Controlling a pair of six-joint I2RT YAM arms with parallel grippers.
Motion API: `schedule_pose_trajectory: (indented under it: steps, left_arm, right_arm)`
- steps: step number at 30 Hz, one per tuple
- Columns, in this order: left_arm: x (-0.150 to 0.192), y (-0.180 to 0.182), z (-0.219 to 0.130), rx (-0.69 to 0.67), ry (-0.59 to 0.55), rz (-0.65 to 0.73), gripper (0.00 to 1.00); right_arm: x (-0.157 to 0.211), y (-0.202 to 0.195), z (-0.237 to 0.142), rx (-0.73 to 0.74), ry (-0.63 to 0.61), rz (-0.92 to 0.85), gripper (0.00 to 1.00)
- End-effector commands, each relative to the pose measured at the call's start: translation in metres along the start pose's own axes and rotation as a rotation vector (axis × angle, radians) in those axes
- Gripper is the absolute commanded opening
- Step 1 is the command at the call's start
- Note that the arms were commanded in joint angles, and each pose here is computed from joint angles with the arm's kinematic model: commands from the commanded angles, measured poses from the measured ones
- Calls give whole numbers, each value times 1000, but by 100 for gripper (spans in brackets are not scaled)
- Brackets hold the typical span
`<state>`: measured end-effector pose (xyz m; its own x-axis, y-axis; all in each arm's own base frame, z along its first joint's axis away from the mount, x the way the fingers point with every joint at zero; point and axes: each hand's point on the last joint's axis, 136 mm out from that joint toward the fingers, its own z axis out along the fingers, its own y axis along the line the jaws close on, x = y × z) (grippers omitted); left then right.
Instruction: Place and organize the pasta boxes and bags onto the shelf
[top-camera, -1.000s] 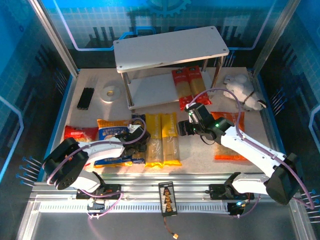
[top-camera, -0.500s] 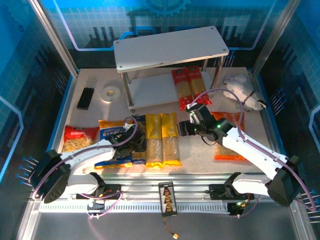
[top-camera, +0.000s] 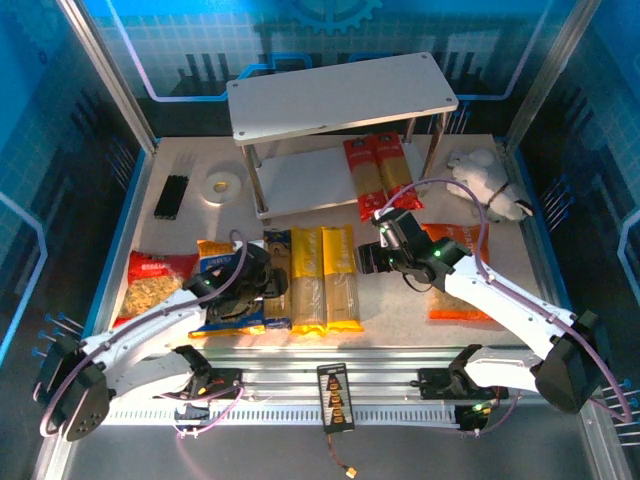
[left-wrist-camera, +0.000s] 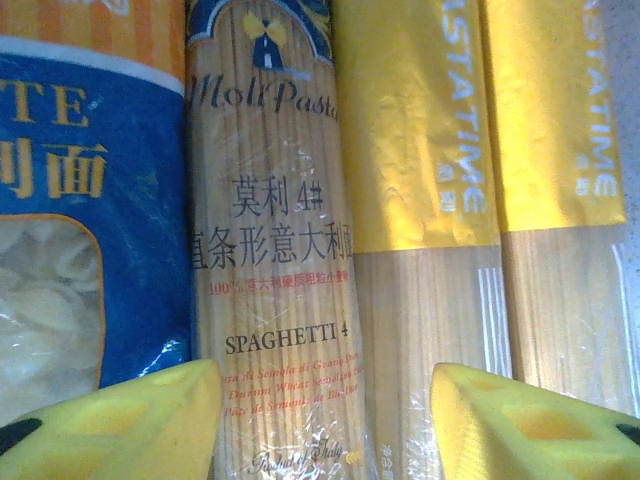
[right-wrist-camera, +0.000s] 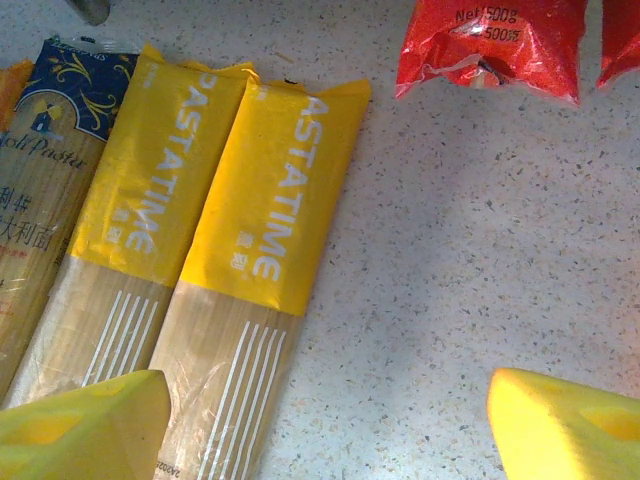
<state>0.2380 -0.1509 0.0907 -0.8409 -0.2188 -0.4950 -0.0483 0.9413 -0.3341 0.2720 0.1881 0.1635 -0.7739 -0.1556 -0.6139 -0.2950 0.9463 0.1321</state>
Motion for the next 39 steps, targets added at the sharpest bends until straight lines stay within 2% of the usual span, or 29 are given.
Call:
schedule_pose_trajectory:
  steps: [1, 7, 14, 24, 30, 35, 39]
  left_arm:
    - [8, 8, 16, -3, 45, -42, 58]
    - [9, 38, 38, -104, 78, -93, 57]
    - [10, 77, 43, -266, 96, -118, 59]
    - [5, 99, 37, -319, 50, -221, 63]
    - [-3, 88, 30, -269, 38, -202, 64]
    - [-23, 56, -1, -204, -88, -97, 72]
    - [-24, 36, -17, -167, -99, -44, 77]
  right_arm:
    - [1, -5, -6, 1, -13, 26, 84]
    - [1, -8, -12, 9, -30, 27, 84]
    - [3, -11, -11, 15, -29, 25, 84]
    - [7, -15, -6, 17, -17, 31, 84]
    - [8, -17, -5, 13, -15, 37, 84]
    - [8, -16, -2, 7, -11, 43, 84]
    - [5, -14, 0, -1, -6, 47, 84]
